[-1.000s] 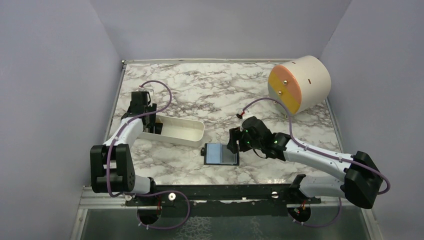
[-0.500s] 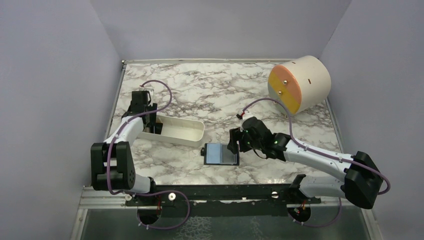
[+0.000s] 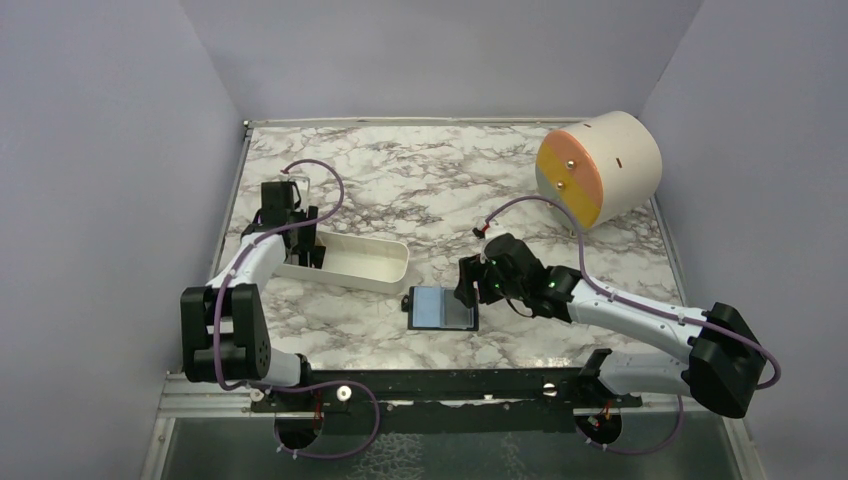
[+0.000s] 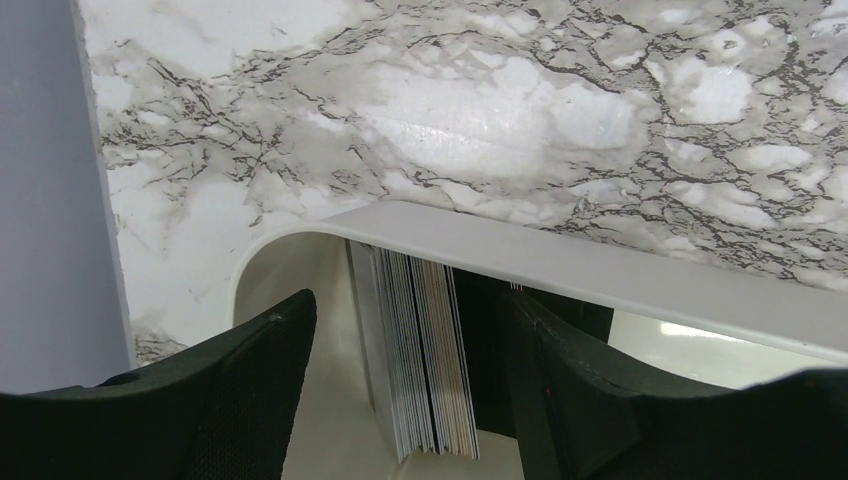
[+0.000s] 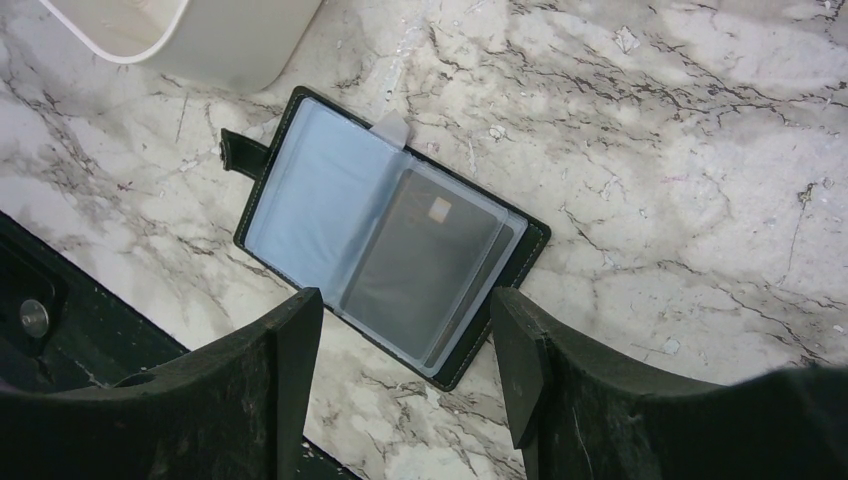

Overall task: Put the credit cards into the card holder
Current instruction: Pick up the credit card from the storage box.

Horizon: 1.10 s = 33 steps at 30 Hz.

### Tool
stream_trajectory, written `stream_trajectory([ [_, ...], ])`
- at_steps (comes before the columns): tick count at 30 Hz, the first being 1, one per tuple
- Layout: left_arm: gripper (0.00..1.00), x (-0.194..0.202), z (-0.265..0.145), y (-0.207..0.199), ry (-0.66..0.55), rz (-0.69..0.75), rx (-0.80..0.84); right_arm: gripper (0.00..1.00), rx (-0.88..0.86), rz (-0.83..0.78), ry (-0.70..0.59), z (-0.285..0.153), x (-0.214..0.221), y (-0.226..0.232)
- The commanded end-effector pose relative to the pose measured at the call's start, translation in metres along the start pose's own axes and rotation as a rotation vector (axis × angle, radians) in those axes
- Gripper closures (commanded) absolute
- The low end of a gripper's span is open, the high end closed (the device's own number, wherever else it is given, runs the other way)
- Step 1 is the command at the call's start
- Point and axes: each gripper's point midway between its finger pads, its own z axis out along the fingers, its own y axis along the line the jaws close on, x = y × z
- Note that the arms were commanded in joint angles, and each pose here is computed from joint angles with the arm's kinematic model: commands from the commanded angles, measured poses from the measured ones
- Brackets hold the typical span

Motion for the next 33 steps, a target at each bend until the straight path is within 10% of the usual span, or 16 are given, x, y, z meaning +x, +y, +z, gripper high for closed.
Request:
stream_trajectory([
  [1,0.32,0.005,0.005,0.005,0.031,0.022,-0.023,0.37,-0.016,-0.003,-0.034,0.000,-0.007,0.002],
  [17,0.49,0.012,0.000,0.039,0.098,0.024,-0.216,0.37,-0.017,-0.013,-0.025,-0.001,-0.003,0.001],
  [33,0.46,0.014,-0.006,0.052,0.116,0.018,-0.297,0.37,-0.009,-0.005,-0.026,-0.005,0.000,-0.003],
])
